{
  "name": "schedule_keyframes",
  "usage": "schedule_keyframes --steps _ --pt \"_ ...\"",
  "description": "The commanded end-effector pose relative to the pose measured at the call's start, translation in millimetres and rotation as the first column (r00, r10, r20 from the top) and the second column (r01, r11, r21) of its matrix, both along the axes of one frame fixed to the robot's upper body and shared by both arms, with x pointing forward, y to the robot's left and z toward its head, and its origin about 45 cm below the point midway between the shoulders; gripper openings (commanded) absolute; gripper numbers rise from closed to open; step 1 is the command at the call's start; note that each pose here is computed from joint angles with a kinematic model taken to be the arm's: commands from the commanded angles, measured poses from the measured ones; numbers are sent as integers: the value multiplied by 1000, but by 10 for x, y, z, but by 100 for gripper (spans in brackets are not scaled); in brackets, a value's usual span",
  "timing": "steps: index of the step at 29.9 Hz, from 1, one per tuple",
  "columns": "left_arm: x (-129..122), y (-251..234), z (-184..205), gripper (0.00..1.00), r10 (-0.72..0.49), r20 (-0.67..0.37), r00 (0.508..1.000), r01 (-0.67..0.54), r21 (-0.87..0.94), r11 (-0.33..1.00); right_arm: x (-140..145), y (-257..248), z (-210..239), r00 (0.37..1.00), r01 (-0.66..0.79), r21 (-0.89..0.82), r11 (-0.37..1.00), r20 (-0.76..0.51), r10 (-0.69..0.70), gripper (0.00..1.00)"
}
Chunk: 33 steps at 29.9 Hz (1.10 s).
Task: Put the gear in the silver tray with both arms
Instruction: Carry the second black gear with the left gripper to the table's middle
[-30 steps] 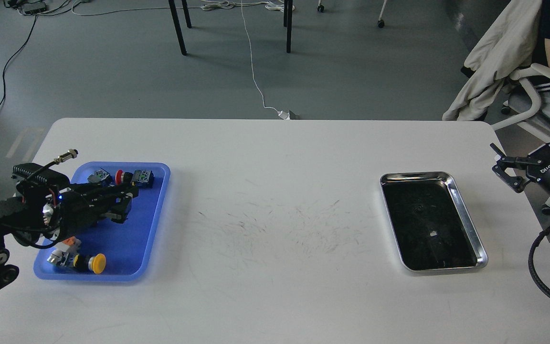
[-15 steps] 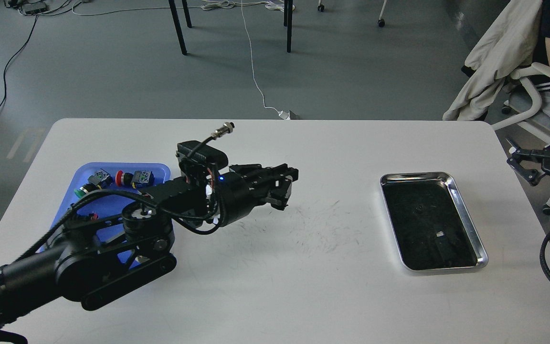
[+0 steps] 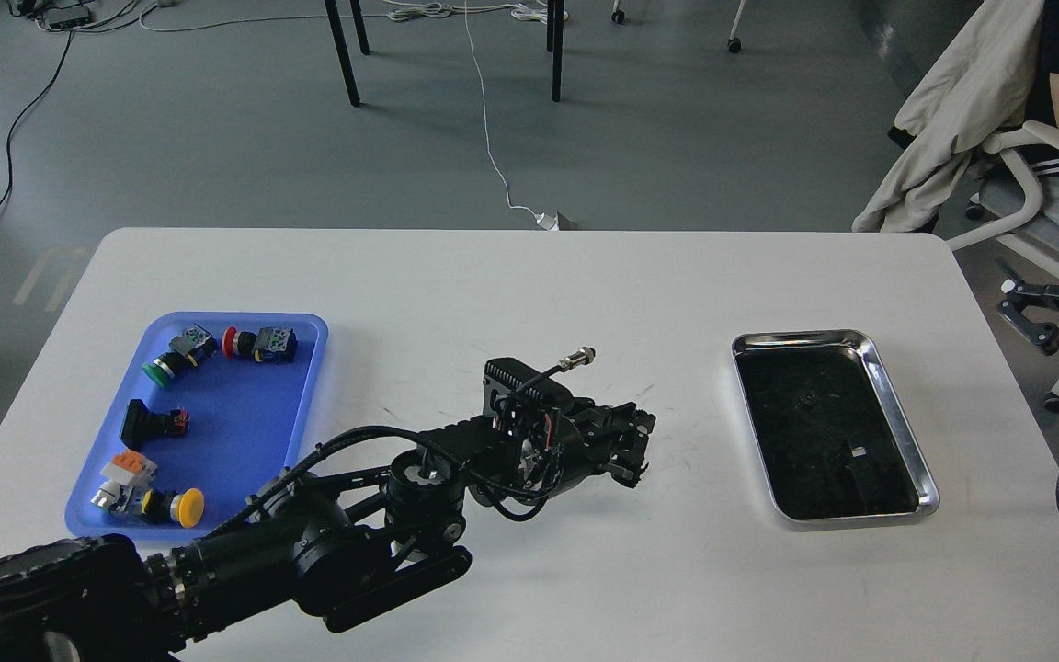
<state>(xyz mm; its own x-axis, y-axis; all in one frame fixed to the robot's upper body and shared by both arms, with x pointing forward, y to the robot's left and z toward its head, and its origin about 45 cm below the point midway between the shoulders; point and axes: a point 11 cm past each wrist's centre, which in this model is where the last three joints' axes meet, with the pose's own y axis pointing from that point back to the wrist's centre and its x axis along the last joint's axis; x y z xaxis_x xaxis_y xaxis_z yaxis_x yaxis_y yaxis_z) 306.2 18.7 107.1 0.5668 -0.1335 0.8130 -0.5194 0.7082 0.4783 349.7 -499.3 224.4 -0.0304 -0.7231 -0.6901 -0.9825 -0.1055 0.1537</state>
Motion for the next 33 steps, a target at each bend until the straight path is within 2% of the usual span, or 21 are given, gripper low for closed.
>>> schedule_keyframes --steps 1,12,23,27,33 --pt "30 66 -78 10 19 -4 1000 -19 13 1000 -7 -22 12 1000 2 -7 1000 -1 -2 97" --pt "-13 30 -65 17 9 -5 1000 -9 -2 1000 -10 -19 8 1000 2 -5 1000 -1 -2 97" --pt "-92 41 -142 38 7 -23 1000 -7 1 1000 -8 -8 4 1000 0 -4 1000 -1 0 97" --pt "-91 44 -146 52 19 -35 999 -19 -11 1000 -5 1 6 1000 -2 -1 1000 0 2 97" --pt "-27 32 -59 87 78 -47 996 -82 -91 992 31 41 56 1000 -16 -3 1000 11 16 97"
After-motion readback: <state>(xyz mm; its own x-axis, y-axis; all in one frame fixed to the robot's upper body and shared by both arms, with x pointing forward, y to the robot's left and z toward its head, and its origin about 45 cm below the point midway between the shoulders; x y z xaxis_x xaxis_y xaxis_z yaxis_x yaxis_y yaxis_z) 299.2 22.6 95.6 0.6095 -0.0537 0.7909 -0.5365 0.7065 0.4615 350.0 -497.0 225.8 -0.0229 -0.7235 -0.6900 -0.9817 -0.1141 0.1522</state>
